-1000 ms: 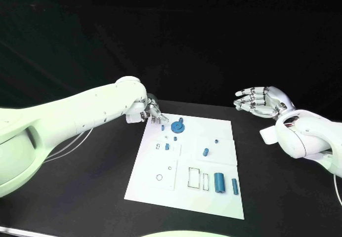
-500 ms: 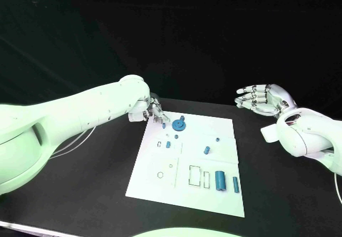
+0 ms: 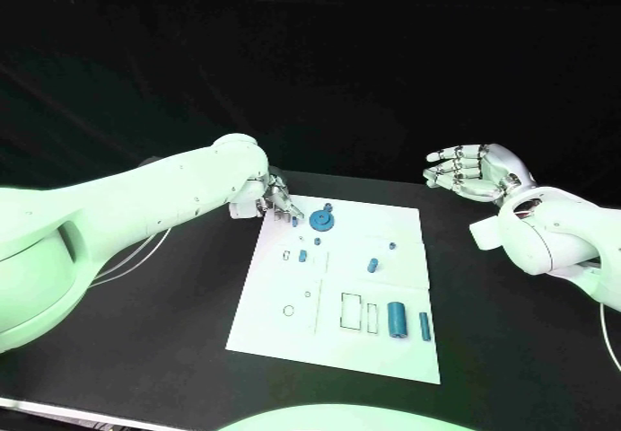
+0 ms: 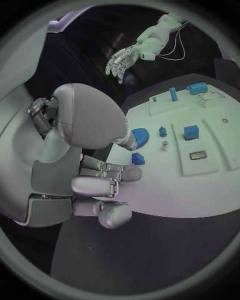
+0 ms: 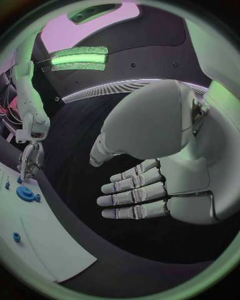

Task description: Assemble the parts on the task board

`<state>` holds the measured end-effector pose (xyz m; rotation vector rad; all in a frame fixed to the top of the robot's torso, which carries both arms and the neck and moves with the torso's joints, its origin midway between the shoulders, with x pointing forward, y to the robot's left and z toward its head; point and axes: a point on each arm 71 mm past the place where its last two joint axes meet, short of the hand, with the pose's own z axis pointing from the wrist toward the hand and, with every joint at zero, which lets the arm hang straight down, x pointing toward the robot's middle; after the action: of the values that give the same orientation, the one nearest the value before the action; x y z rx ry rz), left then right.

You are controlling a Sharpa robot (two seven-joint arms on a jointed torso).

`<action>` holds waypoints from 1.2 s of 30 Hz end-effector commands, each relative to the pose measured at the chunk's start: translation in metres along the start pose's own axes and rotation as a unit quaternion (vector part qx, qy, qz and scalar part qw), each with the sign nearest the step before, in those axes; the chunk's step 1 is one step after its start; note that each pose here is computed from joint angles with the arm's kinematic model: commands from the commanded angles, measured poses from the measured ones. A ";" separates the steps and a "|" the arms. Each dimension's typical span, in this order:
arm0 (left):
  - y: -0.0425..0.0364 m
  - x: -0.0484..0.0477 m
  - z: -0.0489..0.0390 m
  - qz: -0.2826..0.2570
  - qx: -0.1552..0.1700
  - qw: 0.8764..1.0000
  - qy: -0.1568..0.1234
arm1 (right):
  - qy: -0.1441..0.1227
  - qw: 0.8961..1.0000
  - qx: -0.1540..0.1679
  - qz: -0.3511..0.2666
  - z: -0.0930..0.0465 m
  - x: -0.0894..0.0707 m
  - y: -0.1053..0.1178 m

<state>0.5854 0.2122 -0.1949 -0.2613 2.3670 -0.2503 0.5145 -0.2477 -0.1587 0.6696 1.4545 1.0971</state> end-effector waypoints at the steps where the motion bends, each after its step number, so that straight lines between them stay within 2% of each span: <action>1: -0.0023 0.0011 0.0008 0.002 0.007 1.000 0.001 | 0.003 1.000 -0.008 0.002 0.000 0.001 0.001; 23: -0.0053 0.0031 0.0012 -0.002 0.019 1.000 0.006 | 0.010 1.000 0.001 0.003 0.001 0.002 -0.001; 36: 0.0004 0.0017 -0.0022 -0.035 0.026 0.999 0.002 | 0.010 1.000 0.001 0.003 0.001 0.002 -0.001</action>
<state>0.5829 0.2143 -0.1957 -0.2850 2.3645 -0.3014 0.5156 -0.2478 -0.1597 0.6756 1.4631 1.0959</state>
